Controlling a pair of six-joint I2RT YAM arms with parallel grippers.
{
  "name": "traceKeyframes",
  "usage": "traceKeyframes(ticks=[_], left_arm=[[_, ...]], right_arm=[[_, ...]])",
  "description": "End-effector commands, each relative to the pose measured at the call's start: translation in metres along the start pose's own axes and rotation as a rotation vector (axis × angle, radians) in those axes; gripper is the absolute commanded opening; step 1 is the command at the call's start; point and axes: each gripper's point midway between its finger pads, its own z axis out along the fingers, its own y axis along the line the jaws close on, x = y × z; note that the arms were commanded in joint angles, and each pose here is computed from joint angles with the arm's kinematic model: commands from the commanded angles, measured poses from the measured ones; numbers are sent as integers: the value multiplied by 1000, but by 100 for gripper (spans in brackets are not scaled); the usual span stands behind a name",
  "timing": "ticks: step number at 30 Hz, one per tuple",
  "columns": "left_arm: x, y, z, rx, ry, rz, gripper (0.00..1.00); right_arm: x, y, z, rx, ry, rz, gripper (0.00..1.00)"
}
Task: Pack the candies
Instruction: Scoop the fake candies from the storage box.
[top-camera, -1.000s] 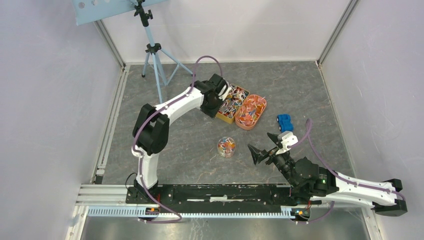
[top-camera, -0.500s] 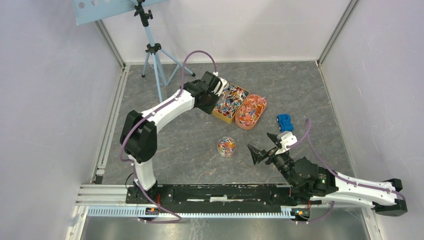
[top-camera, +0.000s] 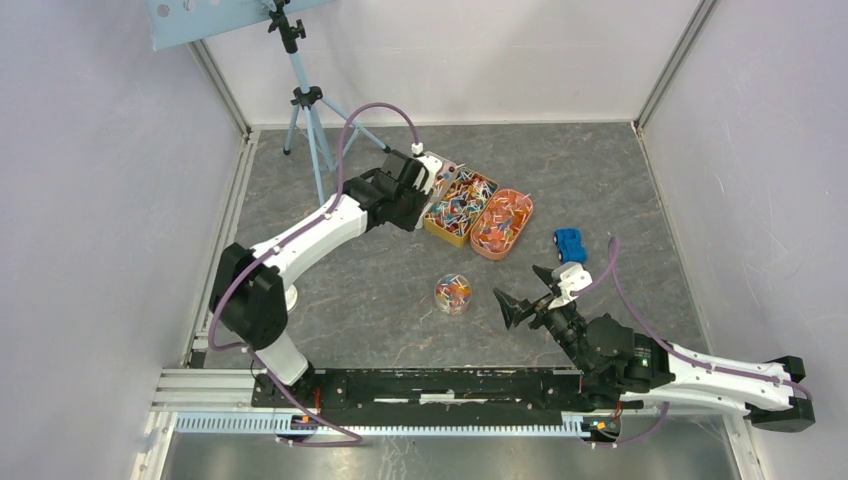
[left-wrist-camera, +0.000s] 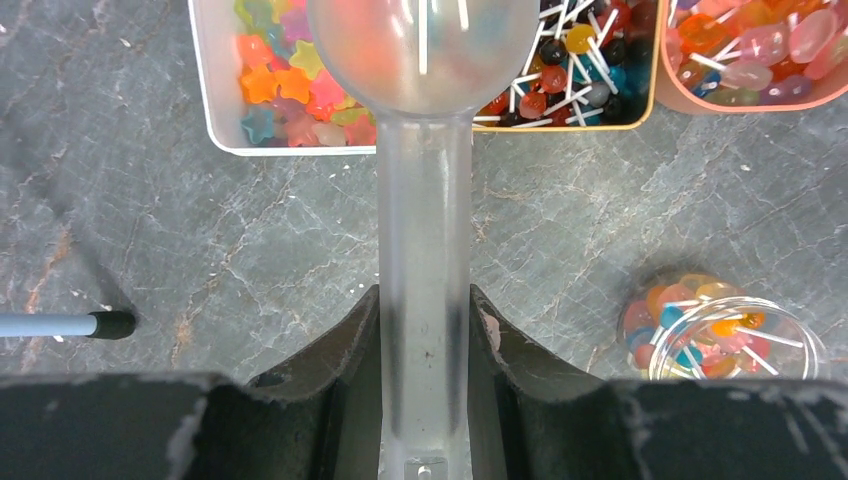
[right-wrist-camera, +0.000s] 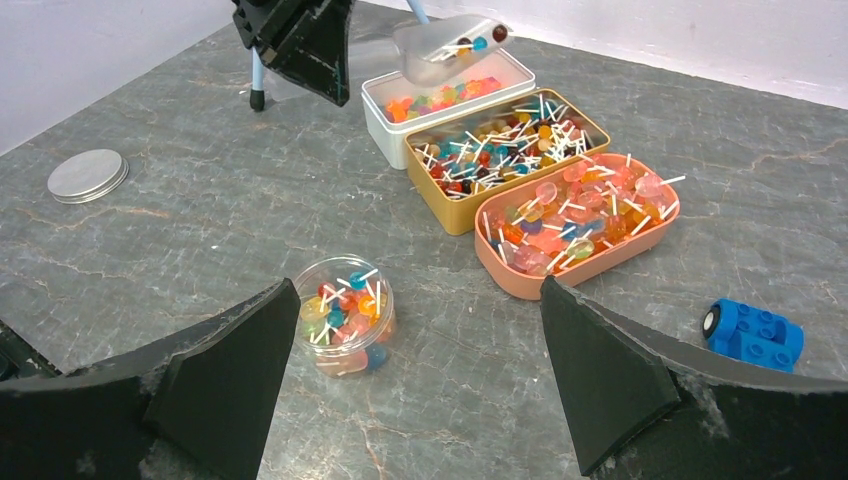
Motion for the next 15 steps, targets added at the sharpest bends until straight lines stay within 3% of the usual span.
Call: traceKeyframes(ticks=[1,8,15], left_arm=[[-34,4,-27,3,-155,29,2],[-37,-3,-54,62,-206,31,2],[-27,-13,-80,129,-179,14,2]], right_arm=[[-15,1,0,4,-31,24,98],[-14,1,1,2,-28,22,98],[-14,-1,0,12,-26,18,98]])
